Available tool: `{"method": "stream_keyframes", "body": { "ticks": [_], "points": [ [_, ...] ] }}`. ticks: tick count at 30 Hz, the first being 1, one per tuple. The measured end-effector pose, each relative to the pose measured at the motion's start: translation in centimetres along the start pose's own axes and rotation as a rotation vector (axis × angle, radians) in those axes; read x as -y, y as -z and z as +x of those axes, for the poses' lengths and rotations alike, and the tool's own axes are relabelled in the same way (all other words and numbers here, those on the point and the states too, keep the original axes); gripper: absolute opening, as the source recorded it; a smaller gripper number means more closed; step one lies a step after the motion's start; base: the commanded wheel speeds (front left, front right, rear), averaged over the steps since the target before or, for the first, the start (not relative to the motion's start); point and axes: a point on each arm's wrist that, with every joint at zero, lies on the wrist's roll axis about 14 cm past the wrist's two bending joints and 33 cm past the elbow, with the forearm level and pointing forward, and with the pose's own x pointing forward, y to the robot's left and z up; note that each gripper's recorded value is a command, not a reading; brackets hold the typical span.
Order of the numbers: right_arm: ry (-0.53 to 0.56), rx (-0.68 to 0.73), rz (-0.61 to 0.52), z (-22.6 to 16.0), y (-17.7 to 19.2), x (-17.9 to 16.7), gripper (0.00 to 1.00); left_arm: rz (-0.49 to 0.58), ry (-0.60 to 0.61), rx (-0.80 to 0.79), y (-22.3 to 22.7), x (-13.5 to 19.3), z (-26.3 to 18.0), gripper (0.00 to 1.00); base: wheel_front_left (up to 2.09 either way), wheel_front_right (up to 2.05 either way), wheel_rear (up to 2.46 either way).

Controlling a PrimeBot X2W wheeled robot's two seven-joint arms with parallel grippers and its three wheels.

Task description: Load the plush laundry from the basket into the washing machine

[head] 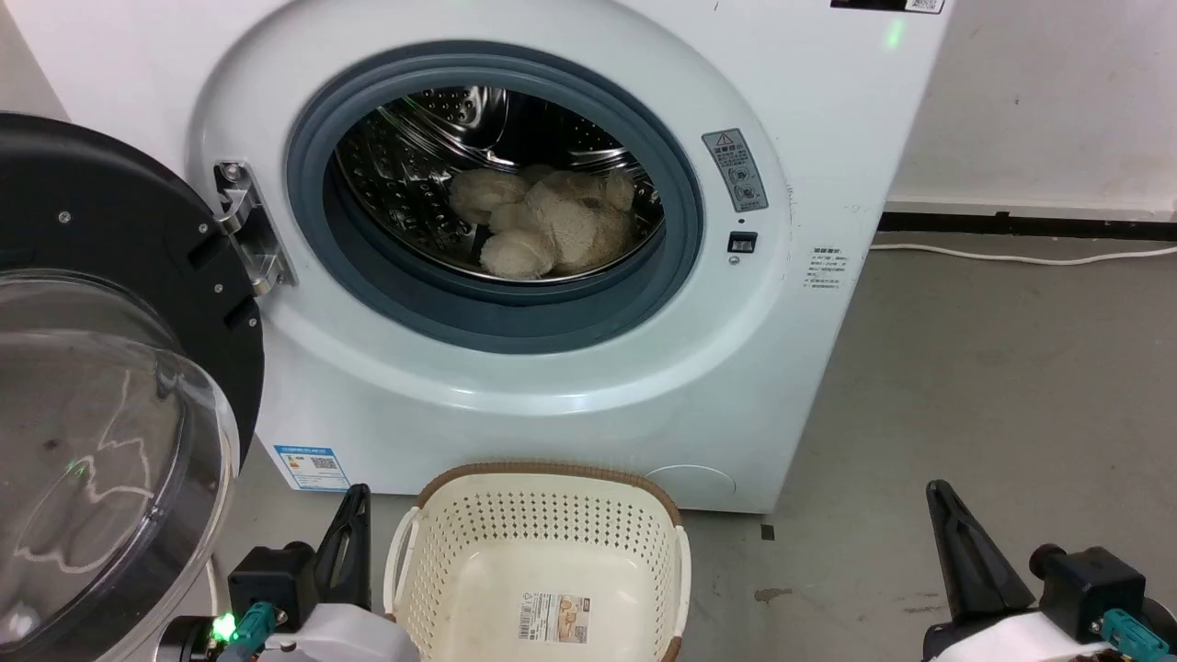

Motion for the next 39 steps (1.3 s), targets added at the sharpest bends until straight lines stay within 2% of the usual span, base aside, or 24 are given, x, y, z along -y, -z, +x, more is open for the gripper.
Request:
{"method": "stream_keyframes", "body": {
  "ticks": [39],
  "points": [
    [-0.01, -0.049, -0.095, 1.4, 0.0, -0.4, 0.0, 0.063, -0.025, -0.009, -1.2, -0.2, 0.4, 0.0, 0.0, 0.0, 0.0]
  ]
}}
